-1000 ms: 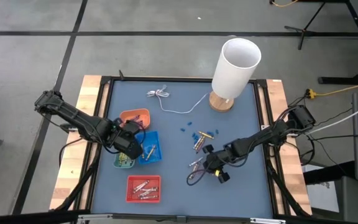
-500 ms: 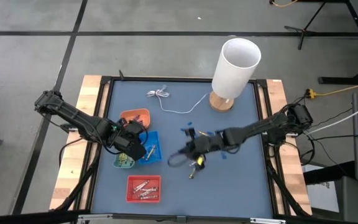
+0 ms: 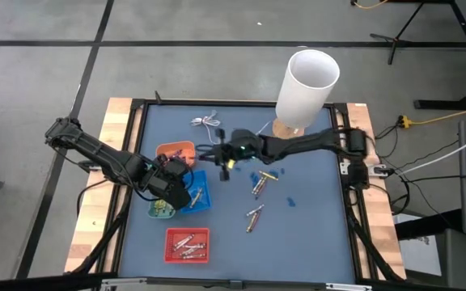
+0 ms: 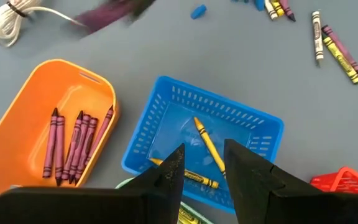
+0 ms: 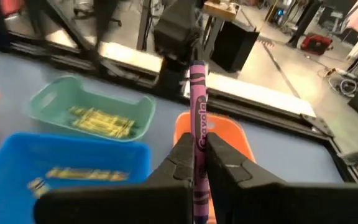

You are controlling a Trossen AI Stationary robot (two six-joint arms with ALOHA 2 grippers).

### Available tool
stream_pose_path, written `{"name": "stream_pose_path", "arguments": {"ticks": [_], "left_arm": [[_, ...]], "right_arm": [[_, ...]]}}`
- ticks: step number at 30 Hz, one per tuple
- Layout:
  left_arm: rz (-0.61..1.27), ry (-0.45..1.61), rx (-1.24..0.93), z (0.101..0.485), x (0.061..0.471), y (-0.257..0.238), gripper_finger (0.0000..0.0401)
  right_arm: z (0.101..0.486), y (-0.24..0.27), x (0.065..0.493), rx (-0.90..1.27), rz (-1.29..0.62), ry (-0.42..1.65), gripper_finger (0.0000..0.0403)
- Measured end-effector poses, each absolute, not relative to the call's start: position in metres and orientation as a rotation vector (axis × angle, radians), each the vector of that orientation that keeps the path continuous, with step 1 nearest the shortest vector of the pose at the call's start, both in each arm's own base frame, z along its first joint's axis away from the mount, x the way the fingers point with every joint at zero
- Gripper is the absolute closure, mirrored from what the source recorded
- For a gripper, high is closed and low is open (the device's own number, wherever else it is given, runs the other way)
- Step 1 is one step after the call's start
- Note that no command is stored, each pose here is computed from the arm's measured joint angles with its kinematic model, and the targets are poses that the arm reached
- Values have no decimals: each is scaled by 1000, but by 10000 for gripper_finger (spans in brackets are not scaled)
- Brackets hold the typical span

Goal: Sort crayons
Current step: Put the violet crayon into the orange bin, then put the gray crayon into the orange basket

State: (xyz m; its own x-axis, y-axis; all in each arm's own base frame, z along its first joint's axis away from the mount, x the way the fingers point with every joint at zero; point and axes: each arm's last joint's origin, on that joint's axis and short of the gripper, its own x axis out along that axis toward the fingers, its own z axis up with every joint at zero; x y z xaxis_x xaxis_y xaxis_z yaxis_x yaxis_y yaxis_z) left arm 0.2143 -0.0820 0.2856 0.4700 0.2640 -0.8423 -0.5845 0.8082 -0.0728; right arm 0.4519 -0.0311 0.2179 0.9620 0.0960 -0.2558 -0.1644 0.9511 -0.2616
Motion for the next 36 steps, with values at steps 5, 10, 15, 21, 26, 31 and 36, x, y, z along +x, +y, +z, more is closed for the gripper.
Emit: {"name": "stream_pose_path", "arguments": {"ticks": [5,10,15,21,26,31,36], "left_arm": [[527,945,-381,286,215,-83,305],[514,949,-382,286,214,-85,305],[509,946,-387,286,214,-86,305],[502,933,-397,287,216,-86,305],[494,917,-410,287,217,-87,305],[490,910,-416,288,218,-88,305],[482,894,-427,289,220,-88,305]], "right_arm": [[197,-47,490,-280,130,230,385],[183,-55,517,-281,112,225,384],[173,-58,531,-285,92,219,383],[172,-58,532,-286,86,221,335],[172,-58,532,-286,86,218,281],[172,-58,529,-273,99,297,261],[200,-55,510,-246,127,470,261]]}}
